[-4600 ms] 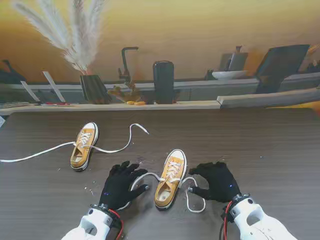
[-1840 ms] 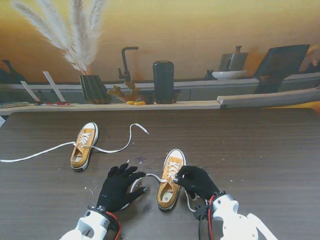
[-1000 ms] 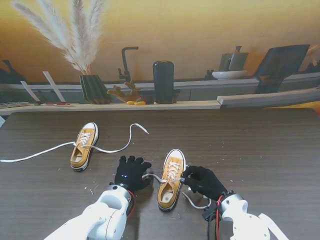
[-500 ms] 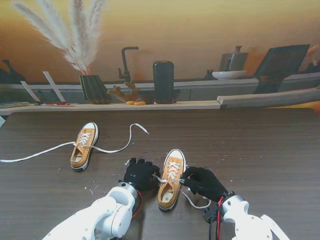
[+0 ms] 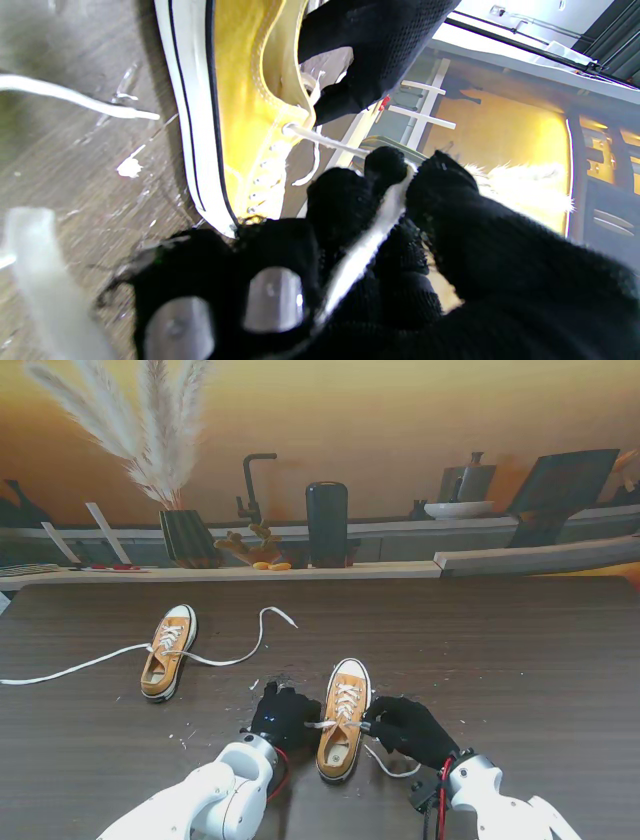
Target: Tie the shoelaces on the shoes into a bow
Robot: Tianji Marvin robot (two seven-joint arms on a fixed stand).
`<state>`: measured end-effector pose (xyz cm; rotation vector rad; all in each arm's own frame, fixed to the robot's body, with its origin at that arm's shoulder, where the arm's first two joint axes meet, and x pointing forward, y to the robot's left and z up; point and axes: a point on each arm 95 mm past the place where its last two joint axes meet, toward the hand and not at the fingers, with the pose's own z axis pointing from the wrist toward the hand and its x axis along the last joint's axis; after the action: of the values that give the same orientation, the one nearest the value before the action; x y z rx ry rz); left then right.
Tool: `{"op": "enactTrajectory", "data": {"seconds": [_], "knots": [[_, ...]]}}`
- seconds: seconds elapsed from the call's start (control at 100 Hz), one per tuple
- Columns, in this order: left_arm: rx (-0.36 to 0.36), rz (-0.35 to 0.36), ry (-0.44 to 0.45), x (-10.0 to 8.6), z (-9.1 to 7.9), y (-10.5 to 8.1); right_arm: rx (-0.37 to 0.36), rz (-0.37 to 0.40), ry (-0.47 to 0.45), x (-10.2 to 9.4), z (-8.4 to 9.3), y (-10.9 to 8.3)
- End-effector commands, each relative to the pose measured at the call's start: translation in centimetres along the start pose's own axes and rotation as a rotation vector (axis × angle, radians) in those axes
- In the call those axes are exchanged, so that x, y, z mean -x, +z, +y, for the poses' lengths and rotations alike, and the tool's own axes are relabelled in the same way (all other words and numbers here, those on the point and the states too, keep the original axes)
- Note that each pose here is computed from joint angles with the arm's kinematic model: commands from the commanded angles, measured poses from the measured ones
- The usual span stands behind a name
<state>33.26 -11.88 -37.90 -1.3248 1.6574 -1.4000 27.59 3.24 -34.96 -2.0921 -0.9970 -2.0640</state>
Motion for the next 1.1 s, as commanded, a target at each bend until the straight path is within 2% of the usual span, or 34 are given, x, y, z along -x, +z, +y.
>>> {"op": "enactTrajectory", "data": {"seconds": [0.0, 0.24, 0.43, 0.48, 0.63, 0.77, 0.85, 0.94, 1.09], "knots": [[0.003, 0.019, -0.022, -0.5, 0.7, -0.9, -0.022, 0.012, -0.001, -0.4, -0.2, -0.2], [-0.193, 0.046, -0.167, -0.7, 0.8, -2.7, -0.033, 0.016, 0.005, -0.5, -0.3, -0.4], [-0.293, 0.081, -0.285, -0.8, 0.9, -3.0, -0.037, 0.026, 0.009, -0.6, -0.4, -0.6], [-0.299, 0.093, -0.345, -0.8, 1.0, -2.9, -0.04, 0.031, 0.009, -0.7, -0.5, -0.8], [-0.316, 0.118, -0.607, -1.2, 1.3, -2.2, -0.052, 0.042, 0.012, -0.9, -0.6, -1.1], [-0.373, 0.13, -0.735, -1.6, 1.4, -1.5, -0.057, 0.048, 0.014, -1.0, -0.7, -1.4], [-0.373, 0.143, -0.824, -2.0, 1.3, -1.4, -0.058, 0.052, 0.017, -1.0, -0.6, -1.5], [-0.339, 0.141, -0.885, -2.4, 1.3, -1.6, -0.058, 0.056, 0.019, -0.9, -0.5, -1.6], [-0.303, 0.127, -0.89, -2.7, 1.0, -2.2, -0.053, 0.06, 0.013, -0.9, -0.4, -1.7]]}}
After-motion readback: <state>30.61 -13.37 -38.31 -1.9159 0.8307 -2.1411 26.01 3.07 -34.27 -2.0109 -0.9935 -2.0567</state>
